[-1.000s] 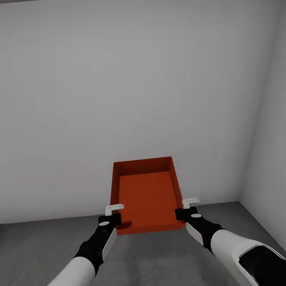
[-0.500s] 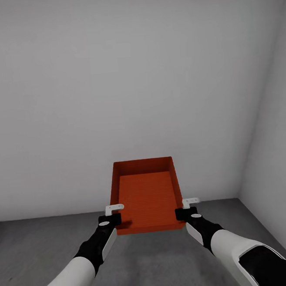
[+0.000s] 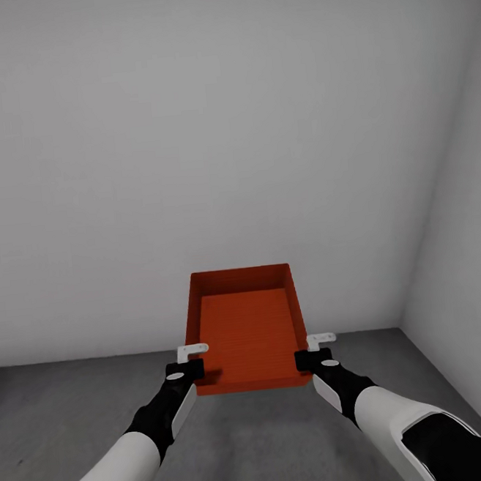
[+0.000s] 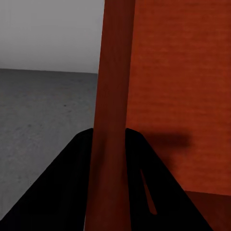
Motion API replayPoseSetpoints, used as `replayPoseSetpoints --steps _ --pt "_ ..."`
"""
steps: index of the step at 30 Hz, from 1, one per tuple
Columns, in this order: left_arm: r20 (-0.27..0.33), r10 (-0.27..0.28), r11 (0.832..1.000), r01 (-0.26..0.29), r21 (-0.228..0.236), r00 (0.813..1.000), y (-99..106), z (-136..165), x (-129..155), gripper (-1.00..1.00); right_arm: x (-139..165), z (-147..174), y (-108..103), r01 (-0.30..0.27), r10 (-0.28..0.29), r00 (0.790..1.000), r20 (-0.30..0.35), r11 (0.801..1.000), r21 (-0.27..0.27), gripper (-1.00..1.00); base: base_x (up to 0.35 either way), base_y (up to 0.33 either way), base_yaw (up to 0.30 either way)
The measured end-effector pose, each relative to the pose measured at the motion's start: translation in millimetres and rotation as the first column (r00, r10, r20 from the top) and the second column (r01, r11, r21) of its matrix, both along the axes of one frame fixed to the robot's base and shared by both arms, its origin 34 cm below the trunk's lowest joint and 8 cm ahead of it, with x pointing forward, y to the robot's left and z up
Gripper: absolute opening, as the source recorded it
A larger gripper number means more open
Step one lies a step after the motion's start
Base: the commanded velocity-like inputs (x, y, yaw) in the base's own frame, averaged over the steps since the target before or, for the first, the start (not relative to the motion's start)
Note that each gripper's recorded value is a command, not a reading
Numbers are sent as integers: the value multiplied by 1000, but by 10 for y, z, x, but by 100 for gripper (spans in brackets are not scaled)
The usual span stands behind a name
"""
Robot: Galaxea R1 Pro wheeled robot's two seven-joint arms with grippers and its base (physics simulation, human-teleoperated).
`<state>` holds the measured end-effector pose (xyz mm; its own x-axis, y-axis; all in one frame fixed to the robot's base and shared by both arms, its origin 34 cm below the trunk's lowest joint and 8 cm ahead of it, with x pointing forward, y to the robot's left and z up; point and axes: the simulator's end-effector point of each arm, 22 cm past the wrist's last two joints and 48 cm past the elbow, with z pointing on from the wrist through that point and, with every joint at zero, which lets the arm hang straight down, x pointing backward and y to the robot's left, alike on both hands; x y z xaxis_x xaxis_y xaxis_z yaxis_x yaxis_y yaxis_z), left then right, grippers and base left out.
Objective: Move the two storage containers from the living room to the garage. In the garage, place one container on the floor and stack the other container on top of it (either order is fine).
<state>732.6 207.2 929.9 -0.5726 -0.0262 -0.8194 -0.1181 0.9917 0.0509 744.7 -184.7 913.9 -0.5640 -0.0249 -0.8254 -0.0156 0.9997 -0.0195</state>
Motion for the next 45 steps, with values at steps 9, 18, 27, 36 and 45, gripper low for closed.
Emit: replayPoseSetpoints --steps 9,18,27,36,45 --pt "-14 0 1000 0 0 1000 -2 -89 -11 -100 -13 -90 -2 0 0 1000 -14 1000 0 -100 0 0 0" --pt "-29 0 1000 0 0 1000 -1 -217 0 -100 -5 -221 -1 0 0 1000 -29 1000 0 -100 0 0 0" --pt "-43 0 1000 0 0 999 -2 -304 -13 -100 -21 -311 -1 0 0 999 -44 1000 0 -100 0 0 0" --pt "-58 0 1000 0 0 998 -2 -392 -27 -100 -38 -400 -1 0 0 998 -58 1000 0 -100 0 0 0" --pt "-70 0 1000 0 0 998 -1 -474 -40 -100 -52 -484 -1 0 0 998 -70 1000 0 -100 0 0 0"
